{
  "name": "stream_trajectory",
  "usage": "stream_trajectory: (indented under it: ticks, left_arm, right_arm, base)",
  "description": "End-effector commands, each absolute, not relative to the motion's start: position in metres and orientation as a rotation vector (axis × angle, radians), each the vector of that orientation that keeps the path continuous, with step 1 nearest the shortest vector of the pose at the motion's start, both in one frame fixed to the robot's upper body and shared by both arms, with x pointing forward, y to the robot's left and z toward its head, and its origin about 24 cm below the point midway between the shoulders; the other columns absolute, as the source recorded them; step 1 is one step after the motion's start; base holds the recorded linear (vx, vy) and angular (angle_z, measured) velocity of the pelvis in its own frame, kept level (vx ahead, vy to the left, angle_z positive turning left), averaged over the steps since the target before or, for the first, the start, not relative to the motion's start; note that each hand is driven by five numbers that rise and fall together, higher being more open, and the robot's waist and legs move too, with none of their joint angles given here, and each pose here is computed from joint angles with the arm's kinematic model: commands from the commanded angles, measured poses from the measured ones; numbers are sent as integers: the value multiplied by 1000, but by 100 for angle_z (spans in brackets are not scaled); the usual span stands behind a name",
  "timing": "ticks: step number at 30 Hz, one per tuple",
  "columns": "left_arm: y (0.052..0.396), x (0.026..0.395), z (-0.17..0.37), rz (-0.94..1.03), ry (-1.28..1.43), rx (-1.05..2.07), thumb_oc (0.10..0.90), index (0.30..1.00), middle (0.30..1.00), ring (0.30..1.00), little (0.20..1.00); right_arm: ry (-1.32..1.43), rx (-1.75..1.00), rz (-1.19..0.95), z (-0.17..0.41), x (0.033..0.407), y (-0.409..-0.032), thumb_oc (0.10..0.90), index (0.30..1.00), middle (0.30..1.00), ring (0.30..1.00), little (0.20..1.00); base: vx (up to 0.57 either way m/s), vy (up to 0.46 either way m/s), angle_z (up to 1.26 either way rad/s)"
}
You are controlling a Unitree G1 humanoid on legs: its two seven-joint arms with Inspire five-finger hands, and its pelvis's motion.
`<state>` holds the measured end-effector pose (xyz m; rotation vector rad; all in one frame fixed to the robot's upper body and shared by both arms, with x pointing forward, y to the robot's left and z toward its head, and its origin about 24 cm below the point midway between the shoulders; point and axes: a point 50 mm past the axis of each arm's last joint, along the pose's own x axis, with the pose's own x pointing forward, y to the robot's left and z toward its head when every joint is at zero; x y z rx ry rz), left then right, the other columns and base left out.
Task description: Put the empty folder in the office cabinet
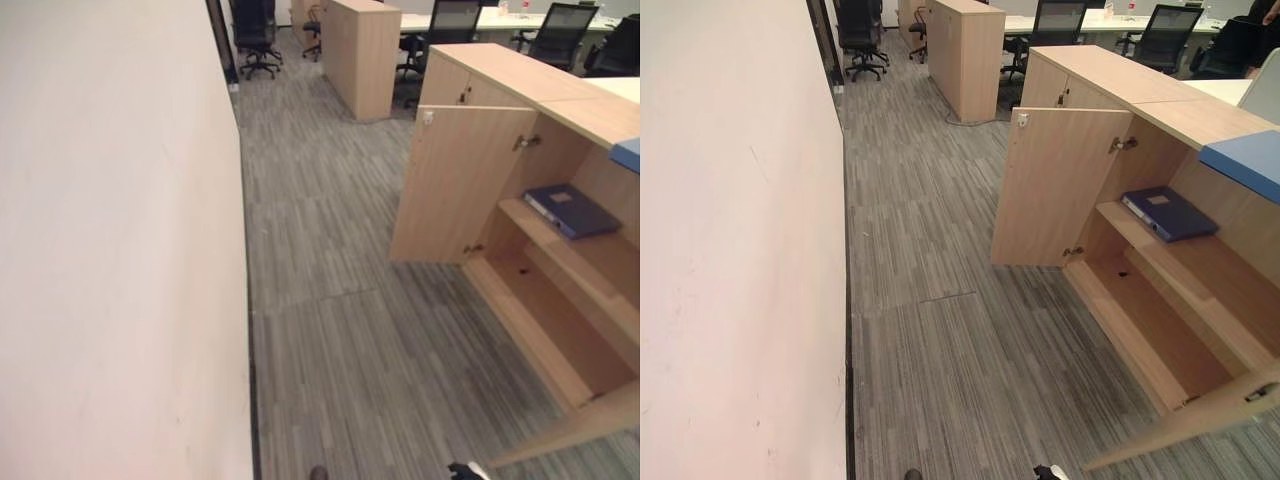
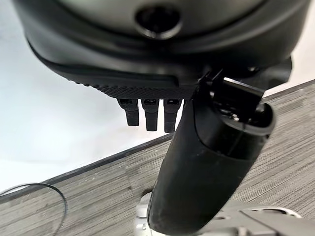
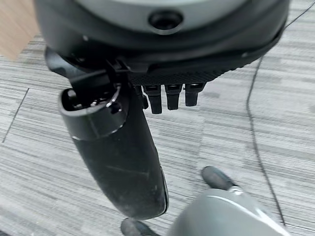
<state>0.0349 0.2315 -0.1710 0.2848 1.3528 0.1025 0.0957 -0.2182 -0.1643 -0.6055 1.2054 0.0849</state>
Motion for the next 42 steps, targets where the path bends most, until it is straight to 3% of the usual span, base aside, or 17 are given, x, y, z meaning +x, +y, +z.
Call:
stream_trajectory:
  ticks: [1,8,19,30,42]
  left_arm:
    - [247,41,-167,128,1332,342,800,900,900,900,900]
    - [253,30,-166,126,1364,352,800,900,900,900,900]
    - [250,30,-167,126,1369,345,800,900,900,900,900]
    - [249,43,-167,108,1358,377,800,900,900,900,900]
    - [234,102,-156,68,1105,336,800,900,900,900,900]
  right_arm:
    - [1154,-692,40,-151,121,-246,800,900,900,900,900]
    - [1086,-697,60,-147,137,-238,800,900,900,900,900]
    - [956,-667,38,-133,170,-234,800,900,900,900,900]
    - [1080,-652,7,-145,135,-246,800,900,900,900,900]
    - [1289,-583,-169,-152,78,-278,800,900,900,900,900]
  base:
    - [139,279,-1]
    - [165,217,7]
    - [174,-89,6]
    - [260,-175,12]
    - [243,-205,-2]
